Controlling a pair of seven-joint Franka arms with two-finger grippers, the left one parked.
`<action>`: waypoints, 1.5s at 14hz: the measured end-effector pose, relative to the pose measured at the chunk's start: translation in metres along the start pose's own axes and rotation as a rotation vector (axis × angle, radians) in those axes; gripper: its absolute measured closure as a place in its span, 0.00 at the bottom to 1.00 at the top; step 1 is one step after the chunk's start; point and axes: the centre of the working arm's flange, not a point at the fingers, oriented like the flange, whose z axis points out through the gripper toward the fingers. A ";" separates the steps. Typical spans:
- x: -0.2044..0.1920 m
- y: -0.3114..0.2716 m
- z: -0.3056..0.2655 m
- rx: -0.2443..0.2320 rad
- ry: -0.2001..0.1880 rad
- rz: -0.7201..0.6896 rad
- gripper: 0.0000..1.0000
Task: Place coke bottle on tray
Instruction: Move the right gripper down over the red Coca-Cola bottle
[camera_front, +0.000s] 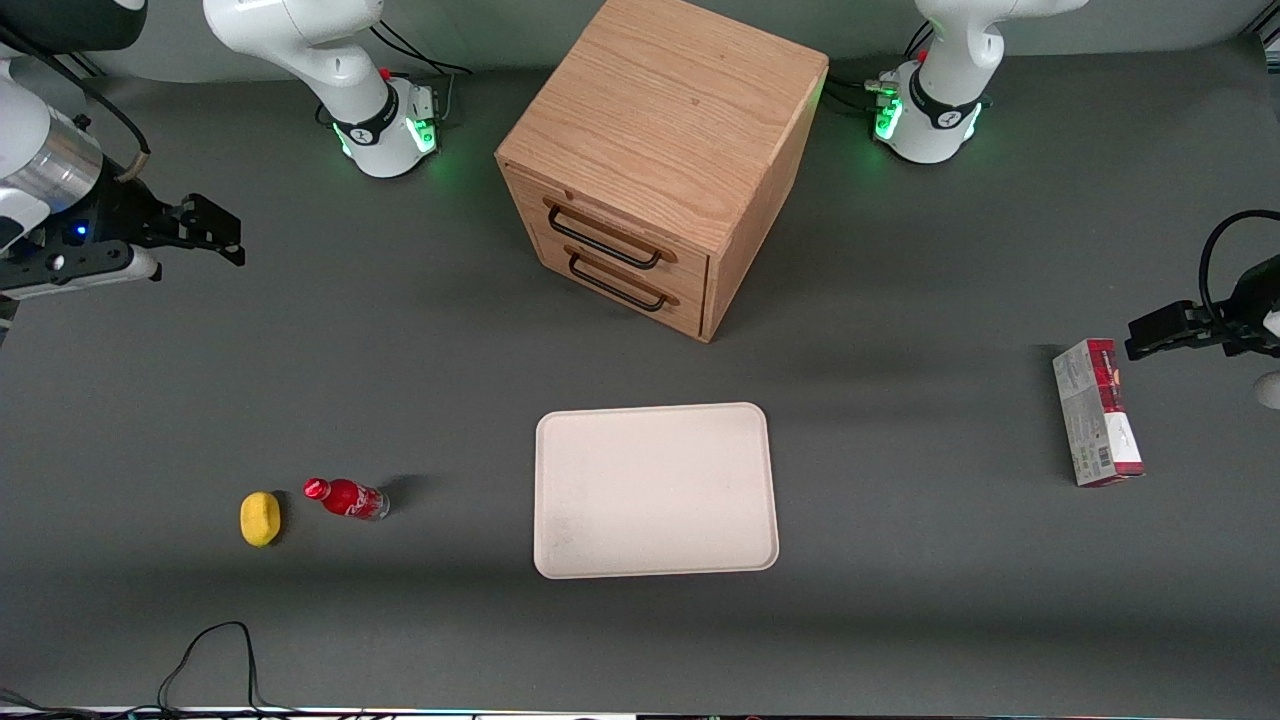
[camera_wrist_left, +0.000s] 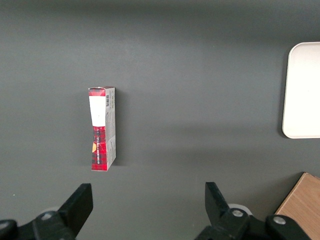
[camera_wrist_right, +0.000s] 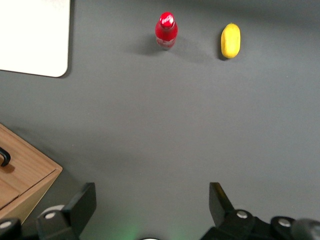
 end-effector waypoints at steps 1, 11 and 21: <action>0.004 0.001 0.001 -0.002 -0.001 0.002 0.00; 0.124 0.002 0.058 -0.001 0.044 0.030 0.00; 0.205 0.003 0.237 -0.031 0.114 0.029 0.01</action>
